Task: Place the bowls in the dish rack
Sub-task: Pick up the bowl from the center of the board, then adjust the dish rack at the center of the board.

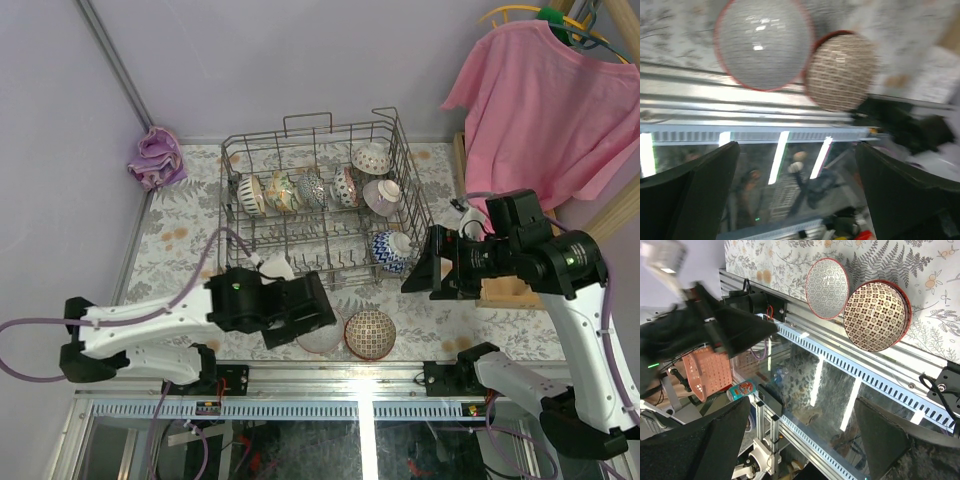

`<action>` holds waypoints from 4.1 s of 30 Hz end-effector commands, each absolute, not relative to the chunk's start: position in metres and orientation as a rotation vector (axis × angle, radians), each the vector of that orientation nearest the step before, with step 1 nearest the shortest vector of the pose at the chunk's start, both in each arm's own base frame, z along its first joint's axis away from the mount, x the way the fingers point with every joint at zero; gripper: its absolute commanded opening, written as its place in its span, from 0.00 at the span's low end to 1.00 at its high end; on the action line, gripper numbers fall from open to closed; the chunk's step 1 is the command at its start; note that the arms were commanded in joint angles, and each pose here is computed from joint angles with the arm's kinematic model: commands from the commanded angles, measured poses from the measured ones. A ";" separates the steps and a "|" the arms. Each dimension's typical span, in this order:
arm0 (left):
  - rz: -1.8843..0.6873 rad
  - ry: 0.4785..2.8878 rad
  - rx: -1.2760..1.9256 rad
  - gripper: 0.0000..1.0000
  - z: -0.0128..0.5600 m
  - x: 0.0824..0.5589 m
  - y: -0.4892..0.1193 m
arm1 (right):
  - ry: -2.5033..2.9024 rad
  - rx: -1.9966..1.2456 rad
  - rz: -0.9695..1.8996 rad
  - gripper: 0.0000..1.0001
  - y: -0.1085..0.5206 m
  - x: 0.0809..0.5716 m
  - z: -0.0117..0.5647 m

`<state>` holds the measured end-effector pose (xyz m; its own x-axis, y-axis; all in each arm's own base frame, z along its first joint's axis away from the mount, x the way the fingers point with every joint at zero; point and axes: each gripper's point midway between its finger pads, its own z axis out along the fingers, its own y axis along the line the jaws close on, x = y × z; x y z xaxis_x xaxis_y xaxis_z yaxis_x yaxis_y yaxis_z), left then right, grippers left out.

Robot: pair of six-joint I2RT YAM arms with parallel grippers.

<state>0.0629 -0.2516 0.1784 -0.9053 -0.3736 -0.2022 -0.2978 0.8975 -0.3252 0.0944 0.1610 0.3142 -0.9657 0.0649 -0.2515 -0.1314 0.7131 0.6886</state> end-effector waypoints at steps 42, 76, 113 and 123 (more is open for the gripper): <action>-1.292 1.805 -0.726 1.00 0.454 0.144 -0.194 | 2.601 -1.244 0.498 0.78 0.331 0.028 0.172; -1.315 1.838 -0.663 1.00 0.468 0.137 -0.200 | 2.561 -1.434 0.099 0.43 0.391 0.066 0.055; -1.228 1.752 -0.708 1.00 0.474 0.151 -0.181 | 2.004 -1.232 1.599 0.00 0.400 0.135 0.403; -1.272 1.791 -0.782 1.00 0.457 0.140 -0.153 | 1.771 -1.199 2.101 0.00 0.411 0.203 0.436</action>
<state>0.1385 -0.1697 0.4609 -0.5305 -0.8005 -0.2789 -0.0078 0.3336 -0.9427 0.2309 0.4293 0.3810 -0.7216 -0.3221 -0.6128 -0.6472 -0.0007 0.7624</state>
